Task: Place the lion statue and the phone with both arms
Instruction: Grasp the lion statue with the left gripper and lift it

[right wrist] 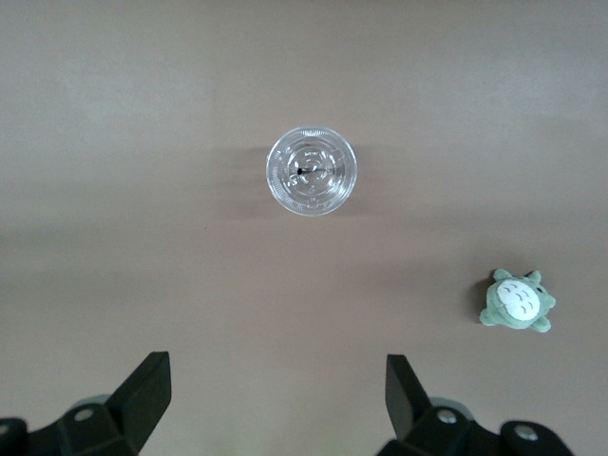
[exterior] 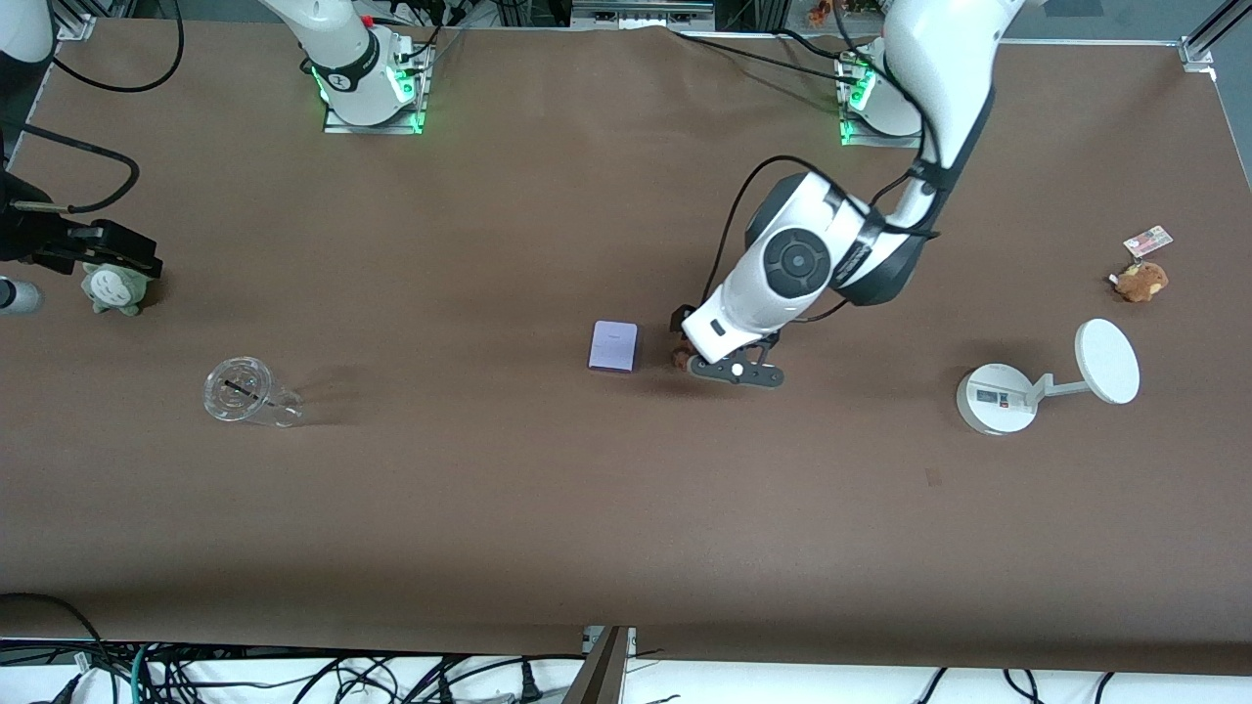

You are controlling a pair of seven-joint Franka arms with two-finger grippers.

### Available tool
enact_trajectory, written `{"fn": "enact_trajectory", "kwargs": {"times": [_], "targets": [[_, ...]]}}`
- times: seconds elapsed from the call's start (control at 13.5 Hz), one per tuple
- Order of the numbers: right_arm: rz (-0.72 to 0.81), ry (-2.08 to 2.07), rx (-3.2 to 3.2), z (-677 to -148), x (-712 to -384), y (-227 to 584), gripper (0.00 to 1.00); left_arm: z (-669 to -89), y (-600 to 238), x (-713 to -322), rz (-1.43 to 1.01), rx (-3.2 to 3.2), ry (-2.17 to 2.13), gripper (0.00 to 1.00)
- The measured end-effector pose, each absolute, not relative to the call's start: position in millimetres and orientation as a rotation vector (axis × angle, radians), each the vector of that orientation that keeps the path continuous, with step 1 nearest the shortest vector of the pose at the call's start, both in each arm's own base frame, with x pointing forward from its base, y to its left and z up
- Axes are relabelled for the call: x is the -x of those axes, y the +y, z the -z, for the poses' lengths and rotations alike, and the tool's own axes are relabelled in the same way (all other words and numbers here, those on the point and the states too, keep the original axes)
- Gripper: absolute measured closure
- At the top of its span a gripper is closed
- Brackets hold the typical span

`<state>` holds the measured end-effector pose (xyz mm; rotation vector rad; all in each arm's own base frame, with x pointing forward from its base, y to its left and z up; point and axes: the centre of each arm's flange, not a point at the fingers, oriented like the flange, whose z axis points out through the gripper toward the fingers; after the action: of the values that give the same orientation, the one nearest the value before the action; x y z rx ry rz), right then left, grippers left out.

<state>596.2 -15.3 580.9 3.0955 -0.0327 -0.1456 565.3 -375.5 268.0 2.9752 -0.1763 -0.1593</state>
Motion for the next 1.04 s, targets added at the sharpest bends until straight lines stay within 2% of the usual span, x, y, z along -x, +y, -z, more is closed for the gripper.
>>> {"fn": "enact_trajectory", "kwargs": {"times": [0.52,0.59,0.74,0.89,0.96,1.04], "targets": [[0.206,0.007,-3.092,-555.5,-606.8,-0.2,0.00,-194.8,-417.9,-538.5,0.078,-2.990,-0.232,0.00],[0.208,0.012,-3.091,-554.8,-607.1,1.9,0.00,-191.4,-416.8,-538.9,0.069,-2.999,-0.246,0.09],[0.219,0.018,-3.090,-550.5,-608.6,4.3,0.00,-190.4,-415.9,-539.4,0.065,-3.005,-0.254,0.34],[0.239,0.019,-3.087,-542.3,-611.5,4.6,0.00,-190.7,-415.0,-540.2,0.063,-3.006,-0.254,0.56],[0.250,0.020,-3.086,-538.0,-613.0,5.1,0.00,-192.6,-414.1,-541.2,0.062,-3.006,-0.254,0.64],[0.261,0.026,-3.085,-533.4,-614.5,7.5,0.00,-197.9,-412.8,-542.9,0.061,-3.008,-0.251,0.64]]}}
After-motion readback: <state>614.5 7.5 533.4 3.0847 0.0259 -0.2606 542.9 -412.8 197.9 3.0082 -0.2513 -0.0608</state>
